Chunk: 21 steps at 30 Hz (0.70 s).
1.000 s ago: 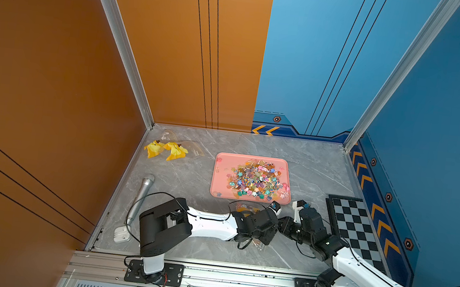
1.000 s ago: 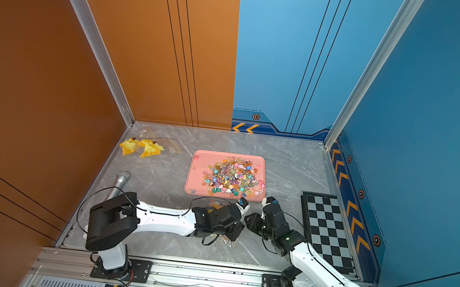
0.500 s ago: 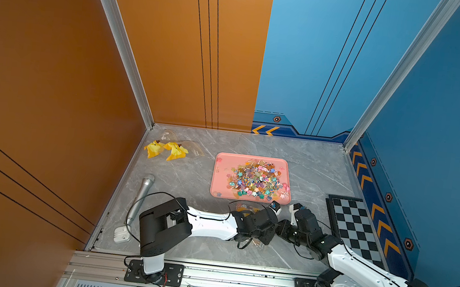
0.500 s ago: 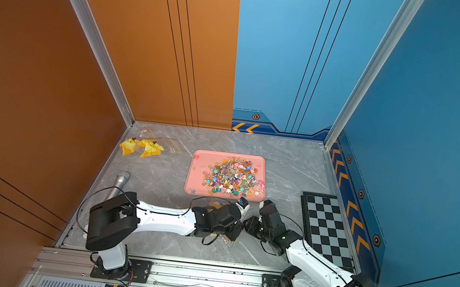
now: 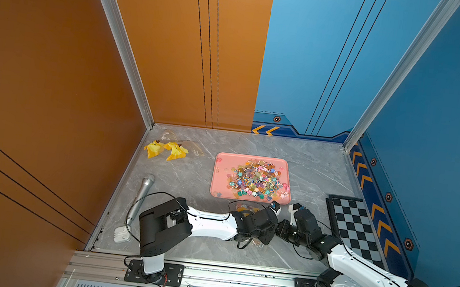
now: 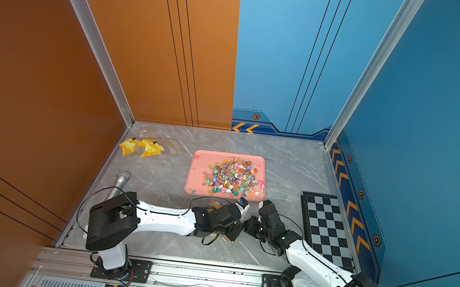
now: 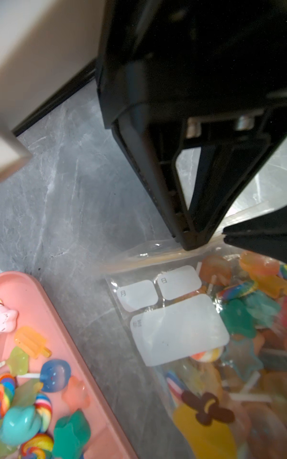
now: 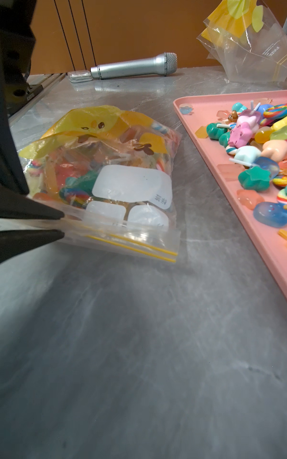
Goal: Pour candies out of the ziploc bag
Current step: Open the ziploc bag at the center of the board.
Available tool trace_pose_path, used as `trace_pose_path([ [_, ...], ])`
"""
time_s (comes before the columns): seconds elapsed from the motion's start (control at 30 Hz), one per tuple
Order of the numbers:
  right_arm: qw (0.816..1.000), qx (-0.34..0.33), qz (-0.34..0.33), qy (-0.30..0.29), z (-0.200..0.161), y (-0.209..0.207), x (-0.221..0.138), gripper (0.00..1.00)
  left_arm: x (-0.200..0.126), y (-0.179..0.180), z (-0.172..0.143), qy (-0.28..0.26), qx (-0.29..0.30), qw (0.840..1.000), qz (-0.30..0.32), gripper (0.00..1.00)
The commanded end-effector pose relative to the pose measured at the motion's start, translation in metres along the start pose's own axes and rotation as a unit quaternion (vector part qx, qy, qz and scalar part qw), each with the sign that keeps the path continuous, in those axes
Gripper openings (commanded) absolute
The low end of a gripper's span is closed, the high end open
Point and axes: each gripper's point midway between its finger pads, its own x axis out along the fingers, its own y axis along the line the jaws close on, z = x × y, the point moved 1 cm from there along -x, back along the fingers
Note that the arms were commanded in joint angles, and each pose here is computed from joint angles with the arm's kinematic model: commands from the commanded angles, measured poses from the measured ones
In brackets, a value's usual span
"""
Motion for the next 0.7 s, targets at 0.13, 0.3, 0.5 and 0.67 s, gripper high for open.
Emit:
trace_pose_path([
  [0.13,1.0,-0.003,0.0,-0.005,0.0,0.001,-0.001,0.0,-0.007,0.002,0.005,-0.007,-0.005,1.0,-0.007,0.0],
  [0.3,1.0,-0.004,0.005,-0.01,0.001,0.003,-0.003,0.0,-0.003,-0.006,0.002,0.001,-0.005,1.0,-0.026,0.01],
  [0.5,1.0,-0.005,0.008,-0.014,0.002,0.005,-0.007,0.0,0.0,-0.006,0.003,0.002,-0.008,1.0,-0.029,0.11],
  [0.67,1.0,-0.005,0.009,-0.018,0.002,0.006,-0.01,0.0,0.004,-0.002,-0.001,0.008,-0.016,1.0,-0.024,0.13],
])
